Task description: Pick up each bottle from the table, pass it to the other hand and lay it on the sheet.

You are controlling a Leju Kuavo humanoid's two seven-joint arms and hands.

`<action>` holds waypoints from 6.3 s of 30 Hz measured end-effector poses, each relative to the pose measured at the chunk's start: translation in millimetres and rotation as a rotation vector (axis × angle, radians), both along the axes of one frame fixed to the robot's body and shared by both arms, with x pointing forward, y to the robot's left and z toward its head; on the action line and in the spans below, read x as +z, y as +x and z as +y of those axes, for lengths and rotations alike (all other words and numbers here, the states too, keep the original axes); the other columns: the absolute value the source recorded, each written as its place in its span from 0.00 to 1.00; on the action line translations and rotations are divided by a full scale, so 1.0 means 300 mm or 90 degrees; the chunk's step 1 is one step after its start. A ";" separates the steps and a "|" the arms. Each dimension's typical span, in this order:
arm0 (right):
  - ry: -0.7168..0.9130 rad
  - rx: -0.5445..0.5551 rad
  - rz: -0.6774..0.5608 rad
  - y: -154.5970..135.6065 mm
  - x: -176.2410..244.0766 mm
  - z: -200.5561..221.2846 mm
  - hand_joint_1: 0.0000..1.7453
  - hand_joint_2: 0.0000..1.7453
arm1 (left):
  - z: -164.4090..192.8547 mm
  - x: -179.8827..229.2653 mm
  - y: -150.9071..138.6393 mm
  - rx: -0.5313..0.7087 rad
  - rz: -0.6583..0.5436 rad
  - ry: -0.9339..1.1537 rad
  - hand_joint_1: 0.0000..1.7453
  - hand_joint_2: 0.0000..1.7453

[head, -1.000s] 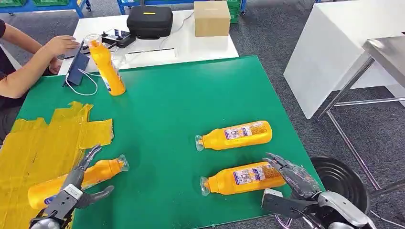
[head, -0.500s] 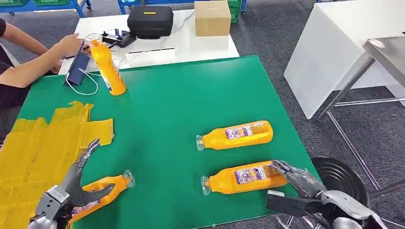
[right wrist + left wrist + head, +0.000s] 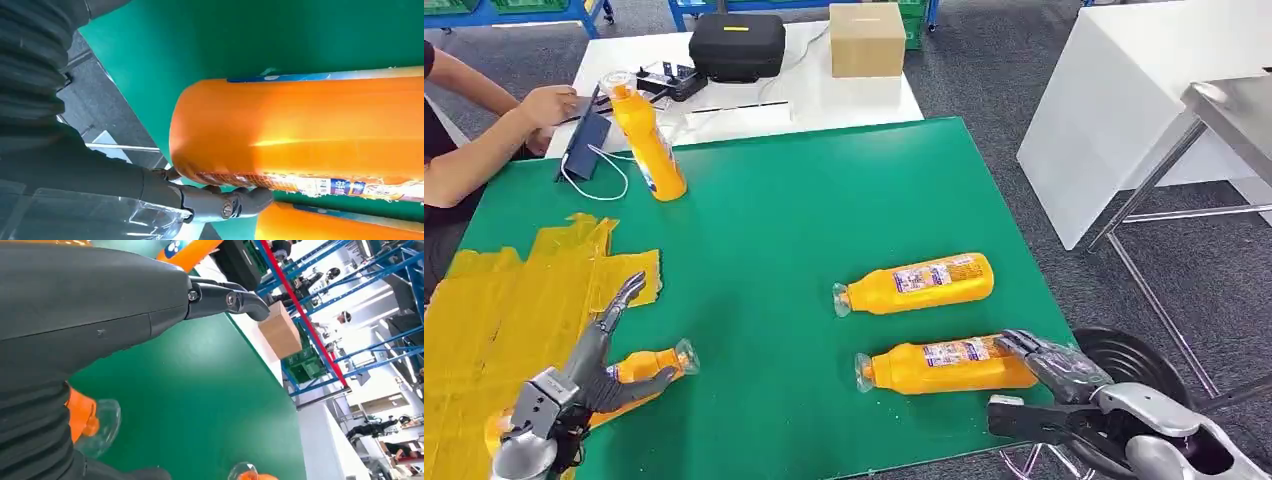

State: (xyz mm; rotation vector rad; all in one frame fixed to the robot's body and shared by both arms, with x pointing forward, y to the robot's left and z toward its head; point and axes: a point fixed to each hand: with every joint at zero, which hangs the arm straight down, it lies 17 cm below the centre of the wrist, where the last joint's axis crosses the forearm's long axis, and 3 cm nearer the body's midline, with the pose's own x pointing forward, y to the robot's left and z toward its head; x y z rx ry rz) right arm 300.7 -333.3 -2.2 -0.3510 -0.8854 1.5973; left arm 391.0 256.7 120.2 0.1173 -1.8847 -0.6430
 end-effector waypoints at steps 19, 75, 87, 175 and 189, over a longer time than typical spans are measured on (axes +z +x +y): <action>-0.071 0.021 -0.032 0.130 -0.167 0.087 0.80 1.00 | -0.054 0.036 0.035 -0.022 -0.006 -0.021 0.00 1.00; 0.699 -0.072 -0.076 0.074 0.409 0.769 1.00 1.00 | -0.026 0.111 -0.279 -0.245 0.201 -0.613 0.00 1.00; 0.648 -0.016 0.025 0.071 0.316 1.131 1.00 1.00 | -0.240 0.108 -0.218 -0.233 0.148 -0.383 0.00 1.00; 0.474 -0.072 -0.295 0.310 0.510 0.773 0.00 1.00 | 0.393 0.124 0.029 0.508 -0.189 0.473 1.00 1.00; 0.374 -0.114 -0.240 0.333 0.420 0.458 0.00 1.00 | 0.431 -0.216 0.104 0.408 -0.028 0.644 1.00 1.00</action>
